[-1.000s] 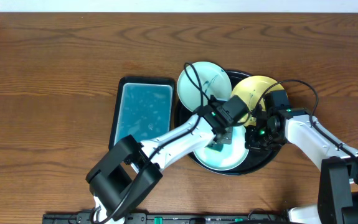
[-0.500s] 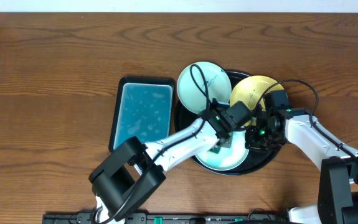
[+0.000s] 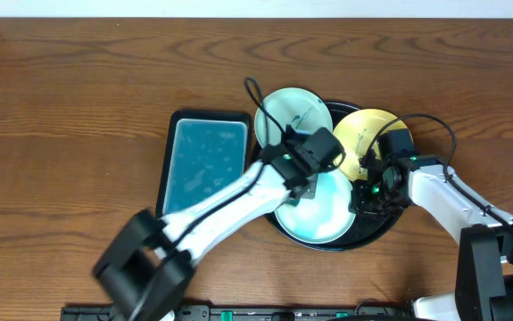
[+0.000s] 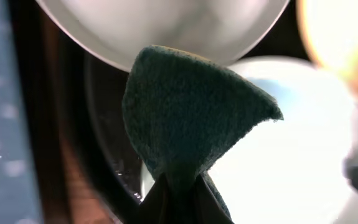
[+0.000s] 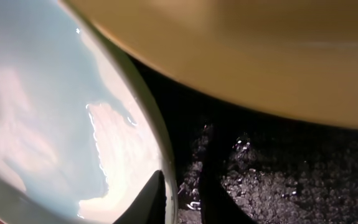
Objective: Clean dirty plates on tray and stack at the side
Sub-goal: 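Return the sponge to the blue basin with the left gripper, then lift the cleaned pale blue plate off the tray with the right gripper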
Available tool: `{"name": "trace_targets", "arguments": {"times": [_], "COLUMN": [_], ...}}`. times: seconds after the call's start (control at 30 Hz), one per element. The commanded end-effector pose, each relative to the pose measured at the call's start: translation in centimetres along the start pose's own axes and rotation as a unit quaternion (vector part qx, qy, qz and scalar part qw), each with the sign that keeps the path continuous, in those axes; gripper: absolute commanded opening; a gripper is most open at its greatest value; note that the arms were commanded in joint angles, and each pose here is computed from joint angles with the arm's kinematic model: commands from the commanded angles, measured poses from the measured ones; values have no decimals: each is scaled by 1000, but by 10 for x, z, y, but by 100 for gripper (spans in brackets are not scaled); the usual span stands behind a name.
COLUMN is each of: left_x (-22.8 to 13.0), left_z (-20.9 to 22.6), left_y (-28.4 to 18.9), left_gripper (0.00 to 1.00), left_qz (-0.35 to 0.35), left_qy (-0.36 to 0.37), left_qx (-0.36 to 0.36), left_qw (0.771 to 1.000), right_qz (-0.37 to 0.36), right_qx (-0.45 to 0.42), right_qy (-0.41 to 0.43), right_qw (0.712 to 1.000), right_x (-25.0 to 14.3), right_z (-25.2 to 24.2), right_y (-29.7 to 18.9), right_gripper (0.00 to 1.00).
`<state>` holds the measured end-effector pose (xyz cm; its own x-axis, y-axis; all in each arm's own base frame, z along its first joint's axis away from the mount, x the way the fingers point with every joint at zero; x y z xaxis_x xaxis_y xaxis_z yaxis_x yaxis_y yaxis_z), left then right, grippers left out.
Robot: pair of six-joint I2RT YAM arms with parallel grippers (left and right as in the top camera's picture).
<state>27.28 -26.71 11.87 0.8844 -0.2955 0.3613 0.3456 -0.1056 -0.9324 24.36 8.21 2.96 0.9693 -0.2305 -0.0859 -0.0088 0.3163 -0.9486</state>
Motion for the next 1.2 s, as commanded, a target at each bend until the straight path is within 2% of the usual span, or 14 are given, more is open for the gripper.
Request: {"name": "trace_targets", "arguments": {"times": [0.0,0.1,0.3,0.5,0.63,0.73,0.93,1.17], "left_x": [11,15,25,26,19,9,-3,-5], "left_z": [19,45,105,167,176,186,191,190], "left_y": [-27,-36,-31,-18,0,12,36,39], "left_gripper": [7,8,8,7,7,8,7,7], "left_qz": [-30,-28,-16,3,33,58,100,107], "left_qy": [-12,-40,-65,-146,-168,-182,-186,-185], "left_qx": [8,21,57,82,29,30,39,39], "left_qw": [999,999,996,986,985,981,977,976], "right_qz": [-1,-5,-11,-7,-10,-11,-11,-14], "right_qx": [-8,-6,-3,-3,-1,0,1,-13], "right_qy": [-6,-8,-11,-30,-54,-65,-69,-67], "right_qw": [1000,1000,1000,1000,999,998,998,998], "right_x": [-1,1,3,-2,-4,-6,-6,-5], "right_z": [0,0,2,10,21,26,28,27], "right_y": [5,5,5,8,12,13,14,5], "right_gripper": [15,12,14,14,11,1,1,1]}}
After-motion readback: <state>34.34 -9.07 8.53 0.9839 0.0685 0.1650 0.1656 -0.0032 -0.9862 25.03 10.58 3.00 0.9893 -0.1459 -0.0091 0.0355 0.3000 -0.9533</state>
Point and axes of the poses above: each gripper's point midway between its finger pads, its own y axis out along the fingers, its own z axis along the line the jaws close on, x = y × z, the point moved 3 cm from there along -y, back along the fingers, and after that the axes turned 10 degrees about y, right-handed, at the moved point
